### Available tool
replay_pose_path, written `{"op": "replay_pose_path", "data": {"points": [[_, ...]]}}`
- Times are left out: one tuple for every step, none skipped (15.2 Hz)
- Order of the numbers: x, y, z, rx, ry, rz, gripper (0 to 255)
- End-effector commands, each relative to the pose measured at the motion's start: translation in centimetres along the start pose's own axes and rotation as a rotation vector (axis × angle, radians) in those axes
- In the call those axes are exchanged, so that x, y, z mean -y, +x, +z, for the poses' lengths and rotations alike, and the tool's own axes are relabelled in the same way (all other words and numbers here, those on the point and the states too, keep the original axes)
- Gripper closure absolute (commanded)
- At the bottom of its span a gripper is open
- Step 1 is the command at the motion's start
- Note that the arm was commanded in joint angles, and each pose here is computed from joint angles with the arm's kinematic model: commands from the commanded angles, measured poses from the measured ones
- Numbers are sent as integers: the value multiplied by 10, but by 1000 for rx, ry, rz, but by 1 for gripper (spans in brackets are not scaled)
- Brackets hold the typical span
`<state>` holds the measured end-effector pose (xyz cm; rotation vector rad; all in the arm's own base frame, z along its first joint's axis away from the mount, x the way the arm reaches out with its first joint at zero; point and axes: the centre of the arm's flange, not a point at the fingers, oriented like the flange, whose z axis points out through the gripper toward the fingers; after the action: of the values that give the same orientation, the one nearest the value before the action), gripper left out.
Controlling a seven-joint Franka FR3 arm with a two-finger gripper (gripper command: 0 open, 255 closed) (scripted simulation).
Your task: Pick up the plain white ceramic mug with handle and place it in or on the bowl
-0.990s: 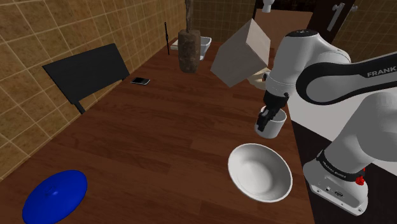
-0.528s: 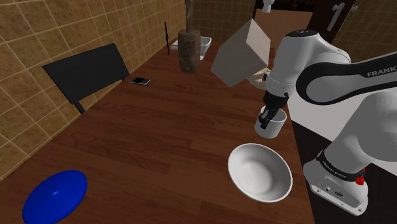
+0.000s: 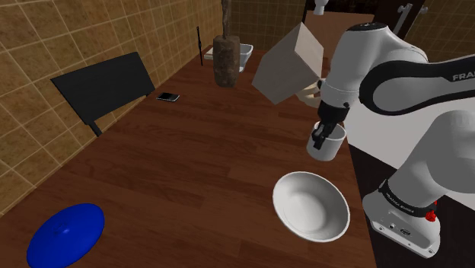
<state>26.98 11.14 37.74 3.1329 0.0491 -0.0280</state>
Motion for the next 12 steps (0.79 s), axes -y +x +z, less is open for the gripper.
{"op": "replay_pose_path", "data": {"points": [[0,0,-12,0,0,0,255],[0,-1,-17,0,0,0,255],[0,-1,-22,0,0,0,255],[0,-1,-28,0,0,0,255],[0,-1,-33,0,0,0,255],[0,-1,-38,0,0,0,255],[0,-1,-43,0,0,0,255],[0,-1,-49,0,0,0,255],[0,-1,-54,0,0,0,255],[0,-1,-59,0,0,0,255],[0,-1,-65,0,0,0,255],[0,-2,-70,0,0,0,255]]}}
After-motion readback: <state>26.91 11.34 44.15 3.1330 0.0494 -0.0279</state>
